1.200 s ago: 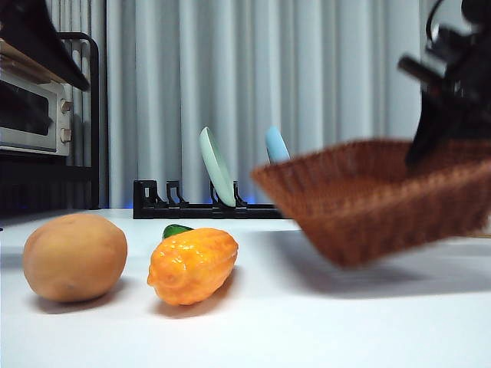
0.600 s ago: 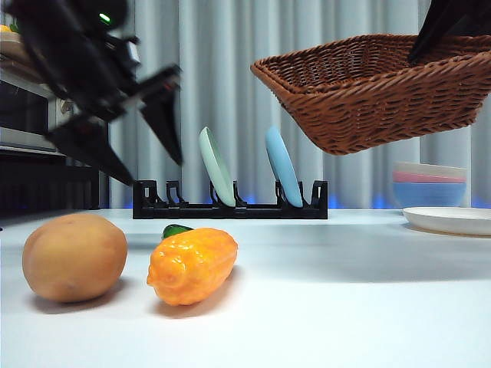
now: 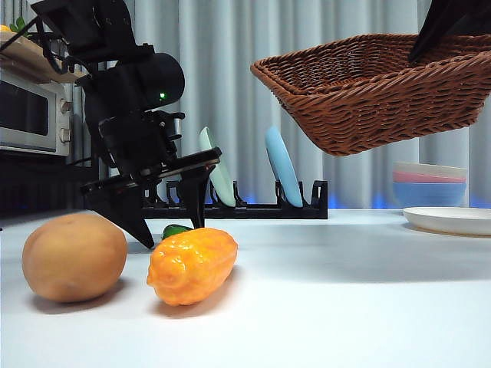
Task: Pick up the basket,pick up the corn from the table,pick up the potato from the table,pick up the cucumber from the table,put all items into the basket
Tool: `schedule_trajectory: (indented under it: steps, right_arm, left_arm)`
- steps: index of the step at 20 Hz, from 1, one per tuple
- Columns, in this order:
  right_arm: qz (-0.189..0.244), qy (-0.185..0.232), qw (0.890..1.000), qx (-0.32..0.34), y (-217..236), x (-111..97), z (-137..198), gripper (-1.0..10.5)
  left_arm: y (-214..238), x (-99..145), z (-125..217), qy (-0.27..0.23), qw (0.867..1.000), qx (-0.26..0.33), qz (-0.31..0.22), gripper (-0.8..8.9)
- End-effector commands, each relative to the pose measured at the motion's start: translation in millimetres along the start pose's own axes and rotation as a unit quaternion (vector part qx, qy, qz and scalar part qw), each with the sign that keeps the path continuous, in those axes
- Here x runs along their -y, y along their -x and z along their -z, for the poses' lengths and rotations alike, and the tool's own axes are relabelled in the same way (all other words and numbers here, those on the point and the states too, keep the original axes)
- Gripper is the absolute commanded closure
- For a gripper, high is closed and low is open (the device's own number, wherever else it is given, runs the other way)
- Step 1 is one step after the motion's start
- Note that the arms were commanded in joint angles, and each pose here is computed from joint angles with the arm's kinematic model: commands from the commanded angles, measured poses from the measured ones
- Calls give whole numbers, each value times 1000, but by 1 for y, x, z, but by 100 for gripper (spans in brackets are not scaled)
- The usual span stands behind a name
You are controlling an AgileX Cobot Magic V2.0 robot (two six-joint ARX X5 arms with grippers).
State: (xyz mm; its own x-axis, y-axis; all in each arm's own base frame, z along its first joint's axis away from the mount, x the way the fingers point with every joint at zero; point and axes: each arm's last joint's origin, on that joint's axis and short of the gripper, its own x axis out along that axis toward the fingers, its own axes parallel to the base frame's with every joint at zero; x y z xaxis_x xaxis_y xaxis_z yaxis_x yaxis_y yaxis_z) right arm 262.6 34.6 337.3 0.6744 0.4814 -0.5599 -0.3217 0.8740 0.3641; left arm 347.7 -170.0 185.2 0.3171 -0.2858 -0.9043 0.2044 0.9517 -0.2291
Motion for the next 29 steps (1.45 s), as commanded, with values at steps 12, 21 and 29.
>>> schedule_trajectory:
  steps: [12,21,29]
  right_arm:
    - [-2,-12,1000,-20,-18,7,-1,959]
    - [-67,-48,992,-97,-82,-22,15,959]
    - [-124,-47,987,-92,-90,-55,17,959]
  left_arm:
    - [110,16,2,-79,987,131,40,822]
    - [195,69,29,-104,945,274,149,821]
    - [123,93,25,-98,971,184,113,637]
